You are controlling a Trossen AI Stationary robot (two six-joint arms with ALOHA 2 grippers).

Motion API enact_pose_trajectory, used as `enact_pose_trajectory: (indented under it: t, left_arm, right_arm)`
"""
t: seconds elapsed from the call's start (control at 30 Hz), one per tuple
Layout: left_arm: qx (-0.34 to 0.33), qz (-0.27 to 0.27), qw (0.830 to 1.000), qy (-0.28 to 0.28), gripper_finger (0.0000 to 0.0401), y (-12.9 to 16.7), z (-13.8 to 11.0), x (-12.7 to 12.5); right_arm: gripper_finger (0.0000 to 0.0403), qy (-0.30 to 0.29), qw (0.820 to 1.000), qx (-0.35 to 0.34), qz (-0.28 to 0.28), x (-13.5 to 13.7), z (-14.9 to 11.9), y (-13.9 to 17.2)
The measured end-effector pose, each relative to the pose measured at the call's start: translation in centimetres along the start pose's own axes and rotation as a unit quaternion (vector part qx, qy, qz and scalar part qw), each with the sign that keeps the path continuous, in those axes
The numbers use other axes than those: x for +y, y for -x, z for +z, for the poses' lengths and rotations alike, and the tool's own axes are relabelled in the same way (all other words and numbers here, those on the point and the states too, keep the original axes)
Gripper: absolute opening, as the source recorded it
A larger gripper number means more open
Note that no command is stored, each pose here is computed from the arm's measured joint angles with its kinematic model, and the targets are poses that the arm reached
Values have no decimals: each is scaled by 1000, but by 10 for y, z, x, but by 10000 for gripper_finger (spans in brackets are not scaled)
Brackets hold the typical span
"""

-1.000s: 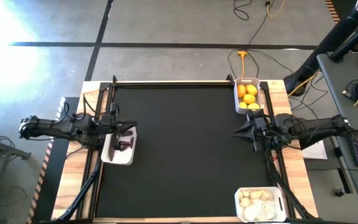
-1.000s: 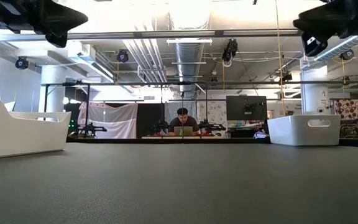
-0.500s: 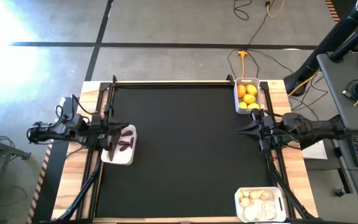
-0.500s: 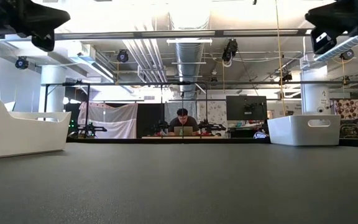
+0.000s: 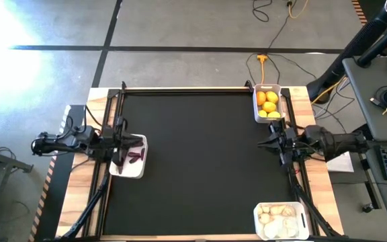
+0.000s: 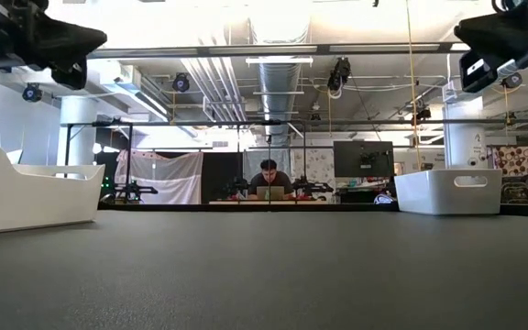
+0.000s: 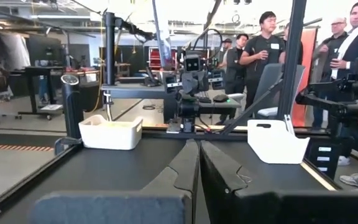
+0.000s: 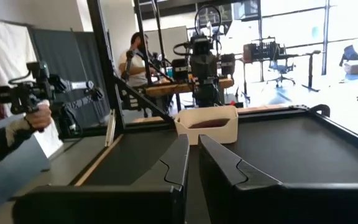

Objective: Sort produce into baskets
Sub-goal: Return to Home Position

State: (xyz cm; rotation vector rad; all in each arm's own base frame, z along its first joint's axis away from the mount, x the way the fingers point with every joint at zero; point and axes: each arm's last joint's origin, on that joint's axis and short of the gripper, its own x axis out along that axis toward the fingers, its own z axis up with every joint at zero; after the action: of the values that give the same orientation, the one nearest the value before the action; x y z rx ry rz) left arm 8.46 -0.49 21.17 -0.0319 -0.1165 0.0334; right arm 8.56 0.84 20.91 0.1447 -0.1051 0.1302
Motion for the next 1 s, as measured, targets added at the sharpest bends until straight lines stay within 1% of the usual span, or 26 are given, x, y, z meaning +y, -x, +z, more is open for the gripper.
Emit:
enact_pose_trajectory:
  t: [0.23,0.33,0.47,0.53,0.73,0.9,1.0]
  left_arm:
    - [11,-1,1000,17,0,-3,-16,0]
    - [20,-13,1000,20,0,-5,-25,-1]
    - [19,-15,999,22,0,-7,-39,-1]
    - [29,-13,999,26,0,-7,-41,-1]
    - [24,-23,999,33,0,-7,-40,-2]
    - [39,-23,999,22,0,-7,-43,-2]
    - [43,-21,998,28,0,-8,-43,-2]
  right_arm:
    - [27,-2,1000,6,-1,-2,-12,-3]
    - [27,-2,1000,10,10,-2,-17,-4]
    - [27,-2,1000,8,24,-3,-28,-6]
    - [27,-11,1000,12,24,-4,-34,-7]
    - [27,-3,1000,8,23,-4,-33,-7]
    - [27,-3,999,29,20,-4,-37,-7]
    - [27,16,999,40,20,-5,-39,-8]
